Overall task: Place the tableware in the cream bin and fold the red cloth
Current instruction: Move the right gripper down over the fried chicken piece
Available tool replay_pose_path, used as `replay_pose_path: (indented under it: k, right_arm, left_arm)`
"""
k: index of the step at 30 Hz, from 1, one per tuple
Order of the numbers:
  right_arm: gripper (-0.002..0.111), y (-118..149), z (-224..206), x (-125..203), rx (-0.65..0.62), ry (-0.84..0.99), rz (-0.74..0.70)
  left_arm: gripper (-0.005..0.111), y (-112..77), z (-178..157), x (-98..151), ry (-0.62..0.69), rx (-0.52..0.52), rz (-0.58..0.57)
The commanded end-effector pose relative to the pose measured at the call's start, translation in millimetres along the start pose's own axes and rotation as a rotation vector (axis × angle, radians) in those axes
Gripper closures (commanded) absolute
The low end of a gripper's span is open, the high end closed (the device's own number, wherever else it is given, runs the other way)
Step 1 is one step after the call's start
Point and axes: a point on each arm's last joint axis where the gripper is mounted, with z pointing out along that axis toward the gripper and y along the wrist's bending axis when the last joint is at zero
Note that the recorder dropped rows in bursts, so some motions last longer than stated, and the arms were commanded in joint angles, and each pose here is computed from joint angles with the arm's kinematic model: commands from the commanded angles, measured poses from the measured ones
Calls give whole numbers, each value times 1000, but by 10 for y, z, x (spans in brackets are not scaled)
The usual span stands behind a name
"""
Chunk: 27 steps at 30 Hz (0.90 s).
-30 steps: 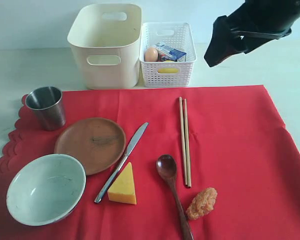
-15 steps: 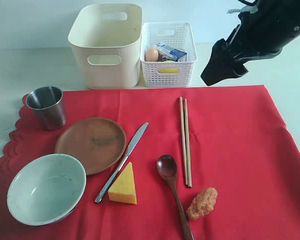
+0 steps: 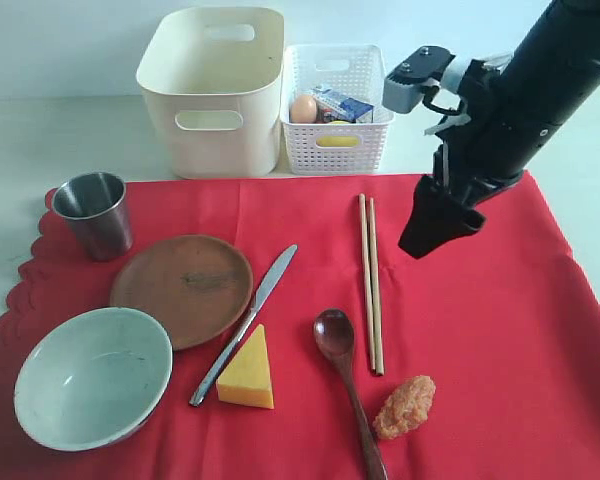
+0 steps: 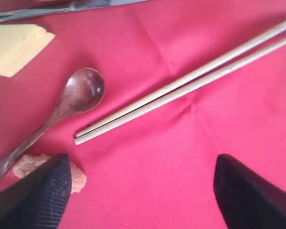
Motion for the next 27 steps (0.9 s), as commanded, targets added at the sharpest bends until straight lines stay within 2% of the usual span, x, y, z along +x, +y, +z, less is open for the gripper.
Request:
replay_pose_path:
  k: [1, 7, 18, 21, 27]
  right_arm:
    - [35, 49, 0, 10, -57, -3, -72]
    - [35, 122, 35, 6, -58, 58, -132]
    - [38, 505, 225, -133, -49, 178, -367]
    - [38, 652, 424, 20, -48, 294, -448]
    - [38, 787, 657, 182, 3, 365, -516]
  left_arm:
    - [107, 1, -1, 2, -10, 0, 0]
    - [107, 1, -1, 2, -10, 0, 0]
    - [107, 1, -1, 2, -10, 0, 0]
    - [107, 1, -1, 2, -10, 0, 0]
    - [107, 1, -1, 2, -10, 0, 0]
